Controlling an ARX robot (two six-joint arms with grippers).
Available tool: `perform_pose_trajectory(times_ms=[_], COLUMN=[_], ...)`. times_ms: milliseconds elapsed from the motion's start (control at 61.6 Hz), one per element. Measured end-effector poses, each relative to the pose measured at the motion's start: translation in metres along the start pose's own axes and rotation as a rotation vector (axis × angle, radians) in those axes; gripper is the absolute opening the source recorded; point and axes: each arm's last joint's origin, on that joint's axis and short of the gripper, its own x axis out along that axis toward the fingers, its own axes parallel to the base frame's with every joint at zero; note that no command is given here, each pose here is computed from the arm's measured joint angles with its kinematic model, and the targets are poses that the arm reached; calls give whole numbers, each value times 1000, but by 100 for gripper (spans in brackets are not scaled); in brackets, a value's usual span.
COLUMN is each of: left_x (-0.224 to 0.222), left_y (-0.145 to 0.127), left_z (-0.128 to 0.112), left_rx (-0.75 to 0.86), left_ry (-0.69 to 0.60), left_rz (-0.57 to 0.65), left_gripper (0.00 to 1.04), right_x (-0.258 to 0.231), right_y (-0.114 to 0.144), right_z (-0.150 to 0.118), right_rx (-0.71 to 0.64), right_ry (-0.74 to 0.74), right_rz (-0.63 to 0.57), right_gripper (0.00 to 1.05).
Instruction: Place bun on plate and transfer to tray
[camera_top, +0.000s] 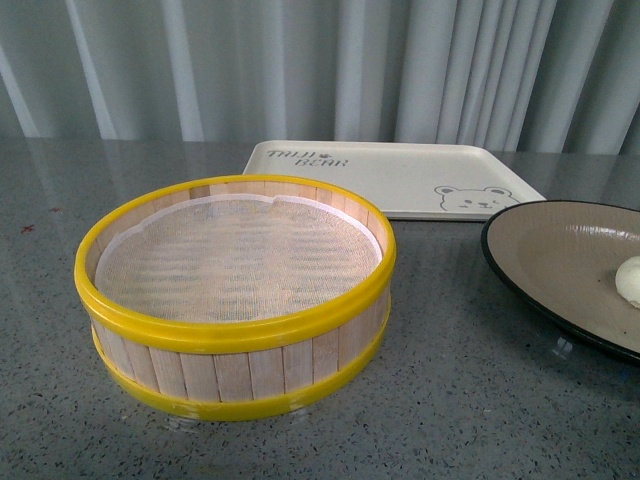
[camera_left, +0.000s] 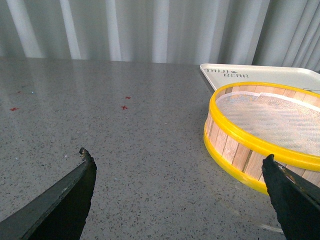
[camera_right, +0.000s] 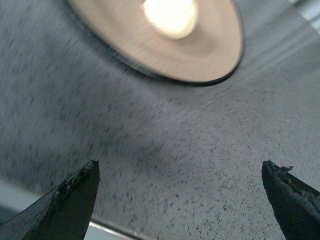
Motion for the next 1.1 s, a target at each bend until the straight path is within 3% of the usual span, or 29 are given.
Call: perform_pose_trajectory(times_ms=[49, 162, 325, 617, 1103], left_x=[0, 0, 0, 0, 0], left_y=[0, 0, 0, 0, 0], left_z=[0, 0, 0, 0, 0], left_rx=[0, 0, 0, 0, 0], left_ry=[0, 0, 0, 0, 0], left_rz=[0, 0, 0, 0, 0], left_gripper=[98, 98, 98, 98, 98], right_x=[1, 14, 42, 77, 103], right_y=[4, 7, 8, 23, 16], right_z=[-4, -3, 13, 33, 32], right_rx=[-189, -567, -861, -994, -963], right_ry=[7, -79, -167, -261, -234], right_rz=[58, 28, -33, -30, -105], right_gripper=[96, 96, 96, 96, 96])
